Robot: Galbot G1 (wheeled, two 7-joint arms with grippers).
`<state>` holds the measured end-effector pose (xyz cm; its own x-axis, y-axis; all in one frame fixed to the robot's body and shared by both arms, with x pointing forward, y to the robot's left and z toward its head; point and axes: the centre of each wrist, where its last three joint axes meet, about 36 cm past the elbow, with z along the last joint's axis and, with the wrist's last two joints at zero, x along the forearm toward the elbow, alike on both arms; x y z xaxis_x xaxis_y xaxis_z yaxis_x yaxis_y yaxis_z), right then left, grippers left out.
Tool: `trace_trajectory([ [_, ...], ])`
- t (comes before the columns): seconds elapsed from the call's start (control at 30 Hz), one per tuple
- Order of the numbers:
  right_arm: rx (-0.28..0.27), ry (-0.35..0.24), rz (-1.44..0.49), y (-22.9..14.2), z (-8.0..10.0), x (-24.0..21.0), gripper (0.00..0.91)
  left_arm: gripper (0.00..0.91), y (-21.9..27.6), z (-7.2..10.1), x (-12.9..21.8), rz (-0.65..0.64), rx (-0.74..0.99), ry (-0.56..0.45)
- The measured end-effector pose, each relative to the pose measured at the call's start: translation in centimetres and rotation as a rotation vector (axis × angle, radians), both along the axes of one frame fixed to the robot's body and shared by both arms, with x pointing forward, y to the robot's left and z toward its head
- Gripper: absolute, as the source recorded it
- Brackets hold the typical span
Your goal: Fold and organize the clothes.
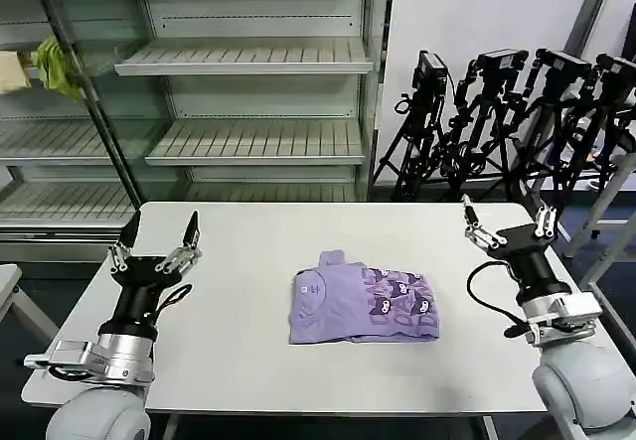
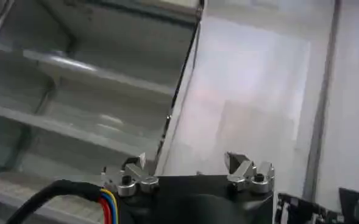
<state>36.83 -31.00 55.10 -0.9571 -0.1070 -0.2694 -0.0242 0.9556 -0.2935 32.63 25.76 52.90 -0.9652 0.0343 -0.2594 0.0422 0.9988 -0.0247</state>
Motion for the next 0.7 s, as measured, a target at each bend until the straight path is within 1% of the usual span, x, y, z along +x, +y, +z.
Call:
trace_trajectory([
  [0.17, -0.004, -0.013, 0.014, -0.1, 0.3, -0.5, 0.907, 0.907, 0.0, -0.1, 0.1, 0.003, 0.012, -0.021],
  [0.53, -0.004, -0.001, -0.011, 0.2, 0.7, -1.6, 0.907, 0.907, 0.1, -0.4, 0.3, 0.018, 0.011, -0.033],
  [0.7, 0.006, 0.007, -0.032, 0.5, 0.7, -2.0, 0.907, 0.907, -0.1, -0.5, 0.2, 0.020, 0.012, -0.033],
])
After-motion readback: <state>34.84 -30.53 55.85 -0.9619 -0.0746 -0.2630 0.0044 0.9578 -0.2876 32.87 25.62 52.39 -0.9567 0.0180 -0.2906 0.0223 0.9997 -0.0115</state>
